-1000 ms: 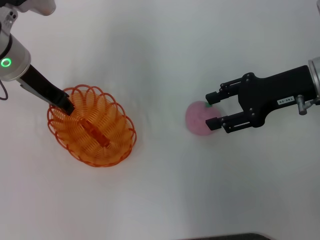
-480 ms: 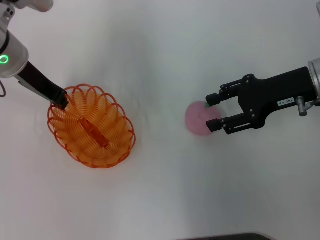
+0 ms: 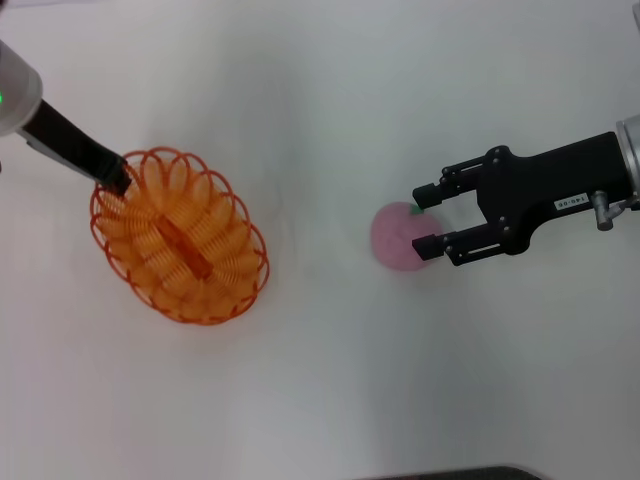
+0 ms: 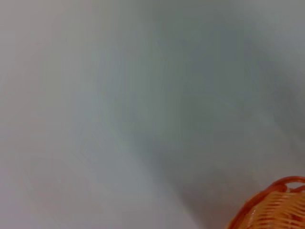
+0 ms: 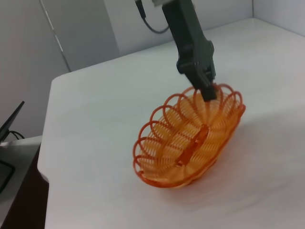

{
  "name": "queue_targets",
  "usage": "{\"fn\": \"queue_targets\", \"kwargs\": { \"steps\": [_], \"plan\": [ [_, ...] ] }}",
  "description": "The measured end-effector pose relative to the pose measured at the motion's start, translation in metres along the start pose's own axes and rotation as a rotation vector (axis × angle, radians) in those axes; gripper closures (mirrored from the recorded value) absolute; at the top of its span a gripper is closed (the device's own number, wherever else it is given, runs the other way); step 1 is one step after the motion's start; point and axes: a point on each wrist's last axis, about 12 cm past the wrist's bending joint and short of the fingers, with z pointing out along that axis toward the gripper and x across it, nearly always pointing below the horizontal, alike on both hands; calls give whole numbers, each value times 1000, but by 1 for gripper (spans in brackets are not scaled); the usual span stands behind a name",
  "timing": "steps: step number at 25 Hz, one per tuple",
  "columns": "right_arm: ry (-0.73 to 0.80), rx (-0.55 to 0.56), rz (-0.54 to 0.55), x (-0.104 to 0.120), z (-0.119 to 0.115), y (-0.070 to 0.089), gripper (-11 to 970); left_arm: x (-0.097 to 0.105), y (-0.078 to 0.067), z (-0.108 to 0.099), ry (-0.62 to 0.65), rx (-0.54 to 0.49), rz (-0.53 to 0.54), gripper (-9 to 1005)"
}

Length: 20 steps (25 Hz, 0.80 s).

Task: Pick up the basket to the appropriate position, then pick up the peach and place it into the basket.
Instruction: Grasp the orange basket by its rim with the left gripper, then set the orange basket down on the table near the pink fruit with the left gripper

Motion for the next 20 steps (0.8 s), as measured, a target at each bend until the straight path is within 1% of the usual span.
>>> {"fn": "queue_targets", "kwargs": {
  "steps": [5, 9, 12, 15, 17, 20],
  "plan": [
    [4, 18, 6, 2, -1, -2, 275, -4, 3, -24, -85, 9, -51, 915],
    [3, 21, 14, 4, -2, -3, 274, -9, -1, -40, -131, 4, -88, 921],
    [2, 21, 9, 3, -3, -3, 274, -13, -4, -48, -154, 4, -120, 924],
    [2, 23, -2, 2, -6, -4, 274, -17, -4, -54, -186, 28, -172, 926],
    [1, 20, -5, 2, -7, -4, 273, -18, -3, -57, -219, 55, -219, 927],
    [-3, 5, -18, 2, -8, -2, 273, -17, 2, -59, -272, 93, -304, 928]
  ]
}}
